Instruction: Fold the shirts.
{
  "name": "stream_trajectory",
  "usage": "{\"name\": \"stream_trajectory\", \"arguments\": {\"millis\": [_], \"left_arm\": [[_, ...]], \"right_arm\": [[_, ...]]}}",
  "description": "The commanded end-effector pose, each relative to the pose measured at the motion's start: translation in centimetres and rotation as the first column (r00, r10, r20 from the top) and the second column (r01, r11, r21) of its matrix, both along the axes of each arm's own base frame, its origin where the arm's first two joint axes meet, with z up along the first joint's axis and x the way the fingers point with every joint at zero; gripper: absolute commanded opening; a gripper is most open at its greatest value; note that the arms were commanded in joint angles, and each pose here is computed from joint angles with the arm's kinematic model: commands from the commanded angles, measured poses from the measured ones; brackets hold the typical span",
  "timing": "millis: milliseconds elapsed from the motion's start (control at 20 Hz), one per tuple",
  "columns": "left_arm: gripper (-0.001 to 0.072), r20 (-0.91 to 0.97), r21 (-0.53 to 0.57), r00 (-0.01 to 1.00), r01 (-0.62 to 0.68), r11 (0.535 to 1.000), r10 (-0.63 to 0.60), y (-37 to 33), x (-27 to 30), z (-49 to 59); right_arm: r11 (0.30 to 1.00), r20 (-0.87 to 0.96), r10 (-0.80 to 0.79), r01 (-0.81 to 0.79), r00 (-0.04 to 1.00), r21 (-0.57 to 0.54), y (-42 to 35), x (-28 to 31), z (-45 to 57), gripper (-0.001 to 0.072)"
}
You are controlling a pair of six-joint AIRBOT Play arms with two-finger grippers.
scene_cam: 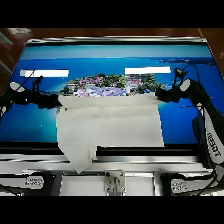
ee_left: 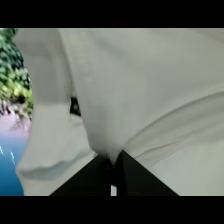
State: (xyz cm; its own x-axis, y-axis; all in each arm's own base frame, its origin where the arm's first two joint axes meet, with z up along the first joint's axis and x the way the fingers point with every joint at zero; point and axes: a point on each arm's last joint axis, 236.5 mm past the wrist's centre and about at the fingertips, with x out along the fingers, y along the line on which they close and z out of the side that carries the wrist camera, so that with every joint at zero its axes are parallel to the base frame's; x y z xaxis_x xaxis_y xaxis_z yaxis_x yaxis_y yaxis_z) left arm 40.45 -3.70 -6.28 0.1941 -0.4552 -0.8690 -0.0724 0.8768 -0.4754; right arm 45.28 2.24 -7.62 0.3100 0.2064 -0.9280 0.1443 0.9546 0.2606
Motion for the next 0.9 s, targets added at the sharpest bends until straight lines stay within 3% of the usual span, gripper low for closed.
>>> {"name": "stream_trajectory", "arguments": {"millis": [0, 150, 200, 250, 300, 350, 550, 700, 850], "left_arm": [[0.0039, -0.231, -0.065, 0.973, 0.010, 0.998, -0.025, -1.3, -5.3, -2.1], [0.0039, -0.249, -0.054, 0.968, -0.008, 0.998, -0.006, -0.7, -5.7, -2.2], [0.0086, -0.251, -0.056, 0.968, -0.029, 0.998, 0.014, -0.3, -5.6, -1.8], [0.0247, -0.258, -0.062, 0.966, -0.042, 0.997, 0.025, 0.2, -5.6, -1.2], [0.0446, -0.260, -0.068, 0.965, -0.049, 0.996, 0.030, 0.9, -5.7, -0.4], [0.0483, -0.255, -0.073, 0.966, -0.066, 0.995, 0.045, 1.9, -5.8, 0.7], [0.0483, -0.242, -0.047, 0.968, -0.080, 0.996, 0.066, 6.3, -9.9, 4.8], [0.0483, -0.252, -0.025, 0.956, -0.158, 0.987, 0.146, 7.5, -16.5, 3.0], [0.0483, -0.314, -0.139, 0.933, -0.229, 0.963, 0.176, 4.0, -22.7, -0.4]], "right_arm": [[0.998, -0.206, 0.026, -0.013, 0.978, 0.065, 1.2, -4.2, -2.5, 0.0064], [0.995, -0.192, 0.002, 0.017, 0.981, 0.100, 1.8, -3.6, -2.4, 0.0092], [0.995, -0.182, 0.000, 0.019, 0.983, 0.101, 1.7, -3.4, -2.0, 0.0127], [0.995, -0.168, 0.009, 0.008, 0.986, 0.096, 1.5, -3.5, -1.1, 0.0418], [0.996, -0.146, 0.028, -0.015, 0.989, 0.086, 1.1, -3.5, -0.1, 0.0578], [0.998, -0.139, 0.037, -0.029, 0.990, 0.062, 0.2, -4.0, 1.0, 0.0578], [0.991, -0.290, -0.034, -0.004, 0.956, -0.131, -8.7, -11.2, 5.1, 0.0576], [0.995, -0.384, -0.101, 0.083, 0.918, -0.063, -10.8, -18.2, 4.6, 0.0576], [0.988, -0.351, -0.135, 0.151, 0.926, 0.018, -10.0, -21.4, 3.1, 0.0577]]}}
